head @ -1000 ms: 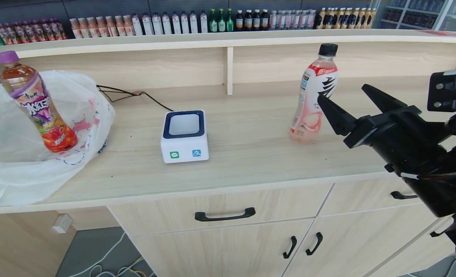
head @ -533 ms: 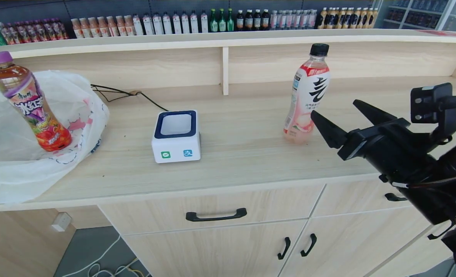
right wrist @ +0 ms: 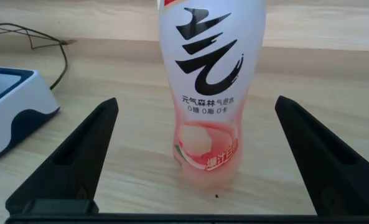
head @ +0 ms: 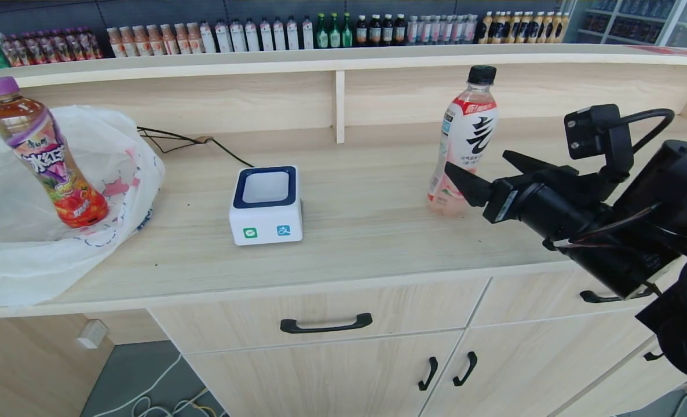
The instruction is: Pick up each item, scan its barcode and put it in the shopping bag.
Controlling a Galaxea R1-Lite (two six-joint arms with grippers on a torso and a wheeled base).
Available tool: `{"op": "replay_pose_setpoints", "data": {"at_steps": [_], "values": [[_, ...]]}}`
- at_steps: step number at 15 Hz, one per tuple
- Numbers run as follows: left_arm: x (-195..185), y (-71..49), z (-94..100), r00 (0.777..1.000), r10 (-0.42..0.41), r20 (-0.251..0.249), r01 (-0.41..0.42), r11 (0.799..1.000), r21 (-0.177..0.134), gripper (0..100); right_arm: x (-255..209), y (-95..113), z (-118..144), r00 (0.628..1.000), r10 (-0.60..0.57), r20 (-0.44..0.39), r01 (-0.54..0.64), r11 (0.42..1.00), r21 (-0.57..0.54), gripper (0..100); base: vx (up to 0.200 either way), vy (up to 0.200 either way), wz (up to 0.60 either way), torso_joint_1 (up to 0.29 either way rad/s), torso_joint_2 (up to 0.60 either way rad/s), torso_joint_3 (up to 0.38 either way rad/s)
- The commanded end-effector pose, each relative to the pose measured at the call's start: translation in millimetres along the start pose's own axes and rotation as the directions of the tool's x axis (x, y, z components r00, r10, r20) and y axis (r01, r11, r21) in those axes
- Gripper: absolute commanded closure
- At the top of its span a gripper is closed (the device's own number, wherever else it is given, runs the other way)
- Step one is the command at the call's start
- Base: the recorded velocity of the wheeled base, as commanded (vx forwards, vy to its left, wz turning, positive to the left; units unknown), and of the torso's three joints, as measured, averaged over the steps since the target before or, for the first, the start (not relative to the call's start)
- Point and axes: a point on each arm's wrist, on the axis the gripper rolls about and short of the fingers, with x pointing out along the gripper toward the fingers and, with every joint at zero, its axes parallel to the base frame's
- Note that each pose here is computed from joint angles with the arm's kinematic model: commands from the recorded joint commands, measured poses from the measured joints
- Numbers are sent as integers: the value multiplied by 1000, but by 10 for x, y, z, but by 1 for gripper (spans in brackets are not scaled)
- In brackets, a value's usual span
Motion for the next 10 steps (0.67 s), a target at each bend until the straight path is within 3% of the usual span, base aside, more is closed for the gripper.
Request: {"op": "replay_pose_setpoints", "data": {"at_steps": [1,10], "values": [[0,0,0,1000,0,1,0,1000,1,0,168,-7,-63,1000,-7,-5,7,1000,3,0,0,0,0,0,0,0],[0,0,0,1000,0,1,0,1000,2,0,633,-133,-230,997,-72,-8,72,997,-23,0,0,0,0,0,0,0]]}}
